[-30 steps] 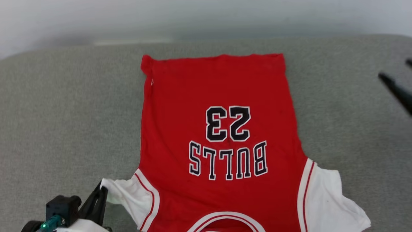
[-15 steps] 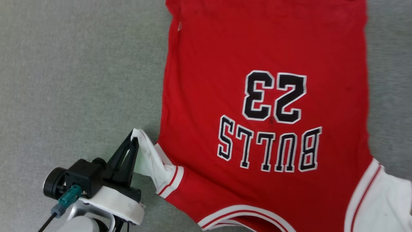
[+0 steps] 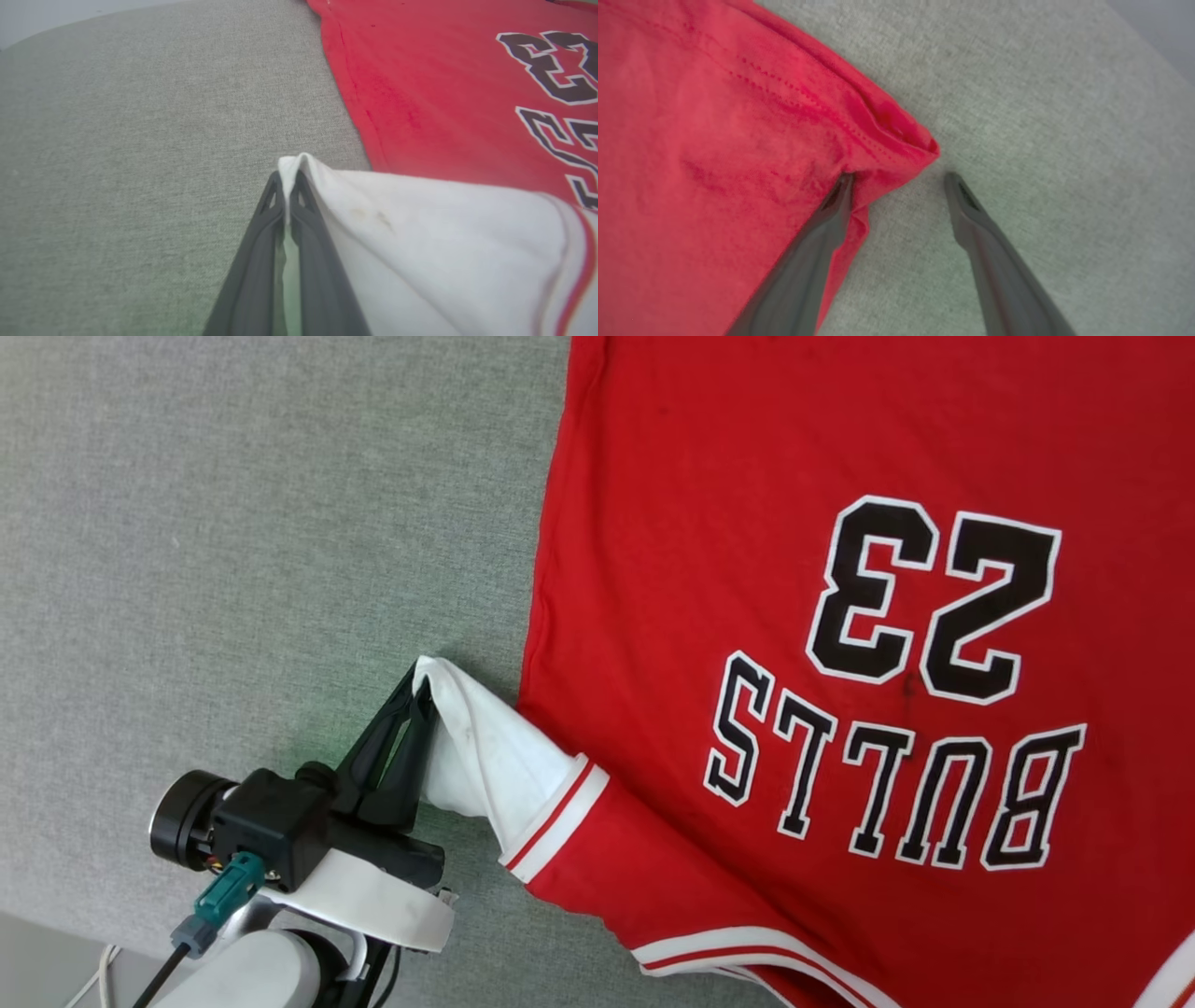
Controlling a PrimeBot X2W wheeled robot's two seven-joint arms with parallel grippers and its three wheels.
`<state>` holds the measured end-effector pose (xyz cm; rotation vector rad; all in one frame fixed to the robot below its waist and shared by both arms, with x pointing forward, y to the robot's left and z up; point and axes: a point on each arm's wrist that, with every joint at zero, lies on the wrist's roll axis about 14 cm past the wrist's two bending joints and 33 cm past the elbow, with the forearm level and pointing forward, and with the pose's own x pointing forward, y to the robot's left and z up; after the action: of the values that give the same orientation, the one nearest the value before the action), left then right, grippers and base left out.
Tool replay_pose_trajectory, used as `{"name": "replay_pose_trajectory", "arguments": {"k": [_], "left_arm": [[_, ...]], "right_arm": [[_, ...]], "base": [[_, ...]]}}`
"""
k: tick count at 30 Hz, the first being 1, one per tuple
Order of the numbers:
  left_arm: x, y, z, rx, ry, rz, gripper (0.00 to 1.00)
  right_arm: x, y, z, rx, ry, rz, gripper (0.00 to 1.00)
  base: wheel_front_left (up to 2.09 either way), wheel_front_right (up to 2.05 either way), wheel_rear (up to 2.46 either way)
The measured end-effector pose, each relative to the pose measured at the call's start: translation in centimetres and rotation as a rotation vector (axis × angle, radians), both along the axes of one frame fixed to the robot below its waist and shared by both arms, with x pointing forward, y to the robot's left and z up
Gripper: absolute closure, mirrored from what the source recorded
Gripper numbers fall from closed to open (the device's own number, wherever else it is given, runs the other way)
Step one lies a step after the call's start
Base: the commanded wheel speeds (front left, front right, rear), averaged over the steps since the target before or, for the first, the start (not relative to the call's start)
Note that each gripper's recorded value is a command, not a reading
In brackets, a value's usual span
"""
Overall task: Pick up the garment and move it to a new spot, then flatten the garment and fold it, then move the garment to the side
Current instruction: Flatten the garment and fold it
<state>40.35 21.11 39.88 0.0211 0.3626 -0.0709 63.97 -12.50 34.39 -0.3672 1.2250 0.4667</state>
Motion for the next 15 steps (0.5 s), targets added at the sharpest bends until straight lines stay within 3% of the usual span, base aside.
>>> {"name": "replay_pose_trajectory", "arguments": {"k": [1, 2, 6, 11, 12, 15], "left_arm": [[0.0, 0.0, -0.1, 0.001, 0.001, 0.002, 1.0], [0.0, 0.1, 0.0, 0.006, -0.002, 0.001, 1.0], [0.2, 0.1, 0.5, 0.019, -0.024, -0.006, 1.0], [-0.8, 0.6, 2.0, 0.029, -0.053, 0.008, 1.0], [-1.2, 0.7, 2.7, 0.028, -0.069, 0.014, 1.0], [-1.9, 0.5, 3.6, 0.019, -0.088, 0.015, 1.0]], "right_arm": [[0.1, 0.1, -0.2, 0.003, 0.001, 0.001, 0.62], [0.2, 0.1, -0.2, 0.008, -0.007, 0.002, 1.0], [0.1, 0.8, 0.7, 0.032, -0.04, 0.014, 1.0], [-0.4, 2.6, 6.5, 0.119, -0.17, 0.064, 1.0], [-0.7, 2.1, 9.1, 0.138, -0.222, 0.071, 1.0], [-2.3, 0.2, 11.7, 0.129, -0.27, 0.086, 1.0]], "base": [[0.0, 0.0, 0.0], [0.0, 0.0, 0.0], [0.0, 0.0, 0.0], [0.0, 0.0, 0.0], [0.0, 0.0, 0.0], [0.0, 0.0, 0.0]]}}
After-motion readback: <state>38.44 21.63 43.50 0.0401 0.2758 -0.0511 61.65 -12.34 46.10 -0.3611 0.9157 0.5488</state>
